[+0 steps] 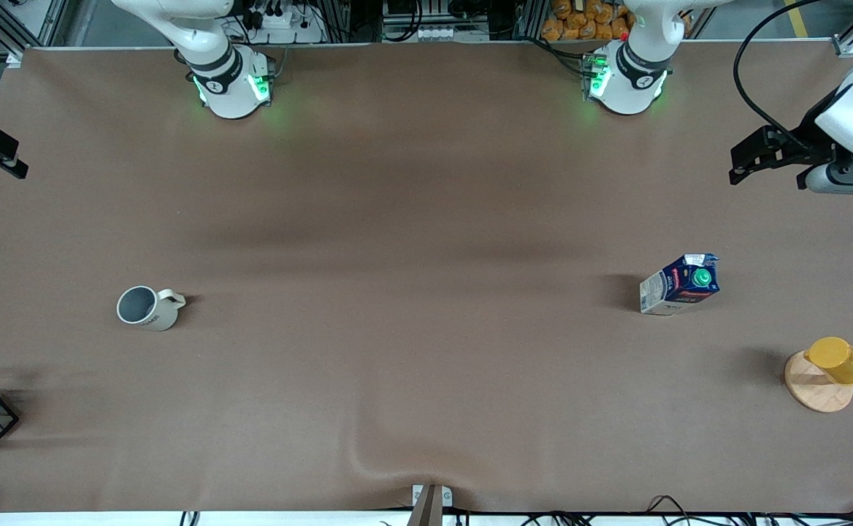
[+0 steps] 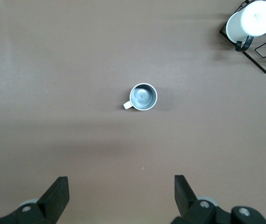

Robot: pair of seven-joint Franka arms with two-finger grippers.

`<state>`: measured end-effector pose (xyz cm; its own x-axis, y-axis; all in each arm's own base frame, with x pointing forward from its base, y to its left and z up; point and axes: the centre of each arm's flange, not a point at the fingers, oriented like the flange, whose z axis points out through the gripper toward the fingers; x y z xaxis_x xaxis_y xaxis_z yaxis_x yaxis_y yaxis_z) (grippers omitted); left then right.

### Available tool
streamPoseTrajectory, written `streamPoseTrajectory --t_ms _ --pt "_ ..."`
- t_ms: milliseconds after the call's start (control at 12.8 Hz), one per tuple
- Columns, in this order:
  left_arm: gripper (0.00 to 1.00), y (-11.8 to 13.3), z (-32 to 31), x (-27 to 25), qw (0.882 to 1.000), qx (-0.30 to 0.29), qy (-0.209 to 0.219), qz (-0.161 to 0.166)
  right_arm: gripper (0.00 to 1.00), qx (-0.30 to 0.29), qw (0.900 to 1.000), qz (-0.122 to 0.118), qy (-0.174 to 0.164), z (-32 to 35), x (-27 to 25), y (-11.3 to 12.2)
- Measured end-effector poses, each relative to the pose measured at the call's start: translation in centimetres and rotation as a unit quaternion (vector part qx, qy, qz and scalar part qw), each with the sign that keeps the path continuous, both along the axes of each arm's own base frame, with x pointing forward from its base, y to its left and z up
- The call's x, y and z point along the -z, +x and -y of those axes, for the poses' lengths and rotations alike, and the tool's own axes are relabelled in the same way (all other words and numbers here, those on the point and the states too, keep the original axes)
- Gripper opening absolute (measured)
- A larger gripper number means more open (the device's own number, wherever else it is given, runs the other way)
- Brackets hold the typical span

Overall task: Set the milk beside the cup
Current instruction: 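Reach the right gripper to the white mug while the left gripper reaches the milk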

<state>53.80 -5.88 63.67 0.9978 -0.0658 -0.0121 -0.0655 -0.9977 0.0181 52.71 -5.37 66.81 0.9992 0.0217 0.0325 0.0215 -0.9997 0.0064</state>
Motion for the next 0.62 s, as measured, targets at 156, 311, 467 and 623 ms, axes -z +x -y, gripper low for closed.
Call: streamPoseTrajectory --t_ms 156,311,467,623 --pt "1.0 0.08 -0.01 0.14 1.0 -0.001 0.0 -0.001 1.0 0.0 1.0 0.002 0.0 -0.02 -0.03 0.03" --pt "1.0 0.23 -0.02 0.41 1.0 -0.001 0.0 -0.004 1.0 0.0 1.0 0.006 -0.001 -0.01 -0.1 0.12" --pt "1.0 0.28 -0.04 0.49 1.0 -0.002 -0.001 -0.005 1.0 0.0 1.0 0.007 -0.001 -0.04 -0.13 0.15" --pt "1.0 0.28 -0.06 0.48 1.0 -0.002 -0.001 -0.005 1.0 -0.001 1.0 0.006 -0.001 -0.07 0.02 0.22"
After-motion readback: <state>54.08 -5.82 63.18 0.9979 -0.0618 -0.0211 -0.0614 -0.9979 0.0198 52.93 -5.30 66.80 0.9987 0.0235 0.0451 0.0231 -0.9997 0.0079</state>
